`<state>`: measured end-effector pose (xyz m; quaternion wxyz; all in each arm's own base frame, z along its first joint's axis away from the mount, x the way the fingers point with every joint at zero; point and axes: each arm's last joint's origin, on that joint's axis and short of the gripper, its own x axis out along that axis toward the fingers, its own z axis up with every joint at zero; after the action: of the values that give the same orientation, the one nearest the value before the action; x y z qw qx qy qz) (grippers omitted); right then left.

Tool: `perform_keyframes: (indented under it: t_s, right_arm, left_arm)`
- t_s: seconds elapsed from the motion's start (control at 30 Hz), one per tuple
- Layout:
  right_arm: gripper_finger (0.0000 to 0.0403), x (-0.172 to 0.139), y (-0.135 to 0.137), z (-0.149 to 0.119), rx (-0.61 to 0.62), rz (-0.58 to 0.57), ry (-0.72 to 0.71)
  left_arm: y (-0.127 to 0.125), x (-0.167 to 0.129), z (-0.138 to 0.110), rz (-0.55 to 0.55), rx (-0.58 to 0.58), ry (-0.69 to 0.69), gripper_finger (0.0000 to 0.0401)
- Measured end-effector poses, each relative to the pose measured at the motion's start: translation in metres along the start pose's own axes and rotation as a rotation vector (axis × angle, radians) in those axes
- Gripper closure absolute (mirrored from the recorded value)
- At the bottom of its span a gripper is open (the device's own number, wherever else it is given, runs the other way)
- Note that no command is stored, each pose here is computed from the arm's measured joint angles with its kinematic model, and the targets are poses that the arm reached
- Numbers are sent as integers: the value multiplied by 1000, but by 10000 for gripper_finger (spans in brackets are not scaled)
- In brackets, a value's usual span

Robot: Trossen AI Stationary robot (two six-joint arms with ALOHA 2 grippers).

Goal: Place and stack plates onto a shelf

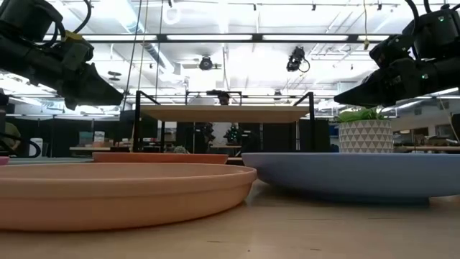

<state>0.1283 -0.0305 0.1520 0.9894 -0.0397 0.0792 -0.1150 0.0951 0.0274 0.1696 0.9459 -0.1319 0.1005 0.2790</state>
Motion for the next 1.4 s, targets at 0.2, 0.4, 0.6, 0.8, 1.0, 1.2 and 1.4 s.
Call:
perform_keyframes:
  t_s: [0.2, 0.4, 0.6, 0.8, 1.0, 1.2, 1.4]
  right_arm:
    - [374, 0, 0, 0, 0, 0, 0]
    - [374, 0, 0, 0, 0, 0, 1]
    - [374, 0, 0, 0, 0, 0, -2]
    - [374, -2, -1, 17, 250, 12, -183]
    - [374, -8, -7, 37, 744, -9, -426]
    - [374, -15, -11, 66, 758, 32, -628]
    - [375, -27, -19, 108, 844, -33, -880]
  left_arm:
    - [0, 0, 0, 0, 0, 0, 259]
    - [-1, 0, 3, -9, 36, -32, 259]
    - [-6, -2, 18, -119, -426, -151, 259]
    - [-9, -6, 32, -230, -763, -257, 259]
    - [-10, -10, 43, -271, -706, -377, 259]
    - [-10, -25, 65, -348, -751, -640, 259]
    - [-8, -45, 87, -401, -743, -879, 259]
